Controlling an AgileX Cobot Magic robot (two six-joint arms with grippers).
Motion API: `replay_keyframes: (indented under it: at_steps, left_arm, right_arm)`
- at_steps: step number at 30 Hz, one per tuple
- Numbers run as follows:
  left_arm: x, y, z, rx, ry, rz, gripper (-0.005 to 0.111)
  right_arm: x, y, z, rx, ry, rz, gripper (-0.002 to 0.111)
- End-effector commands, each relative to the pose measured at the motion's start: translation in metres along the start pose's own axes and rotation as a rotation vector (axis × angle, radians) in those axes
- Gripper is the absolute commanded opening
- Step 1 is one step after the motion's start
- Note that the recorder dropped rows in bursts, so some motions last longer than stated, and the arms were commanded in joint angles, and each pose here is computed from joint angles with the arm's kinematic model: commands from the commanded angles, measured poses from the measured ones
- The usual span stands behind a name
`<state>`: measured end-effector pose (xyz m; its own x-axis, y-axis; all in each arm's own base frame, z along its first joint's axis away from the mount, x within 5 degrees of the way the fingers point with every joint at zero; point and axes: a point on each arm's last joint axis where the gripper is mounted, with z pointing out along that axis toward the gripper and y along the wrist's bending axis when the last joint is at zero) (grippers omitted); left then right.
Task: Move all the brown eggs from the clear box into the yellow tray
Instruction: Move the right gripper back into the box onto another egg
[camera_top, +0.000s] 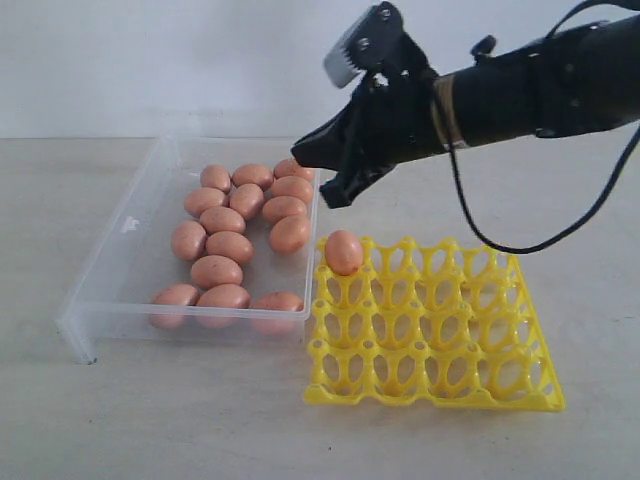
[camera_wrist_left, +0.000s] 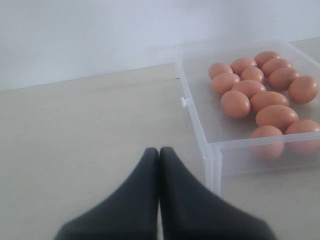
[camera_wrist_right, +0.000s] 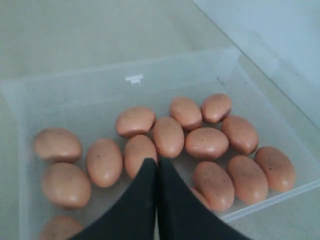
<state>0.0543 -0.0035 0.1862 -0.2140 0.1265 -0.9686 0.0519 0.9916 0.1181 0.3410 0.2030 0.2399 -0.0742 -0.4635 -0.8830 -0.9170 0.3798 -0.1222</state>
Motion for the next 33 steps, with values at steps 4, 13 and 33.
replay_keyframes:
  at_steps: [4, 13, 33]
  left_arm:
    - [0.000, -0.001, 0.000, 0.010, -0.004, -0.014, -0.004]
    - [0.000, -0.001, 0.000, 0.010, -0.004, -0.014, -0.004]
    - [0.000, -0.001, 0.000, 0.010, -0.004, -0.014, -0.004]
  right_arm:
    - [-0.033, 0.020, 0.031, 0.365, 0.133, -0.191, 0.000]
    - [-0.016, 0.004, 0.017, 1.032, 0.519, -0.362, 0.000]
    - [-0.038, 0.014, 0.104, -0.291, 0.395, -0.037, 0.013]
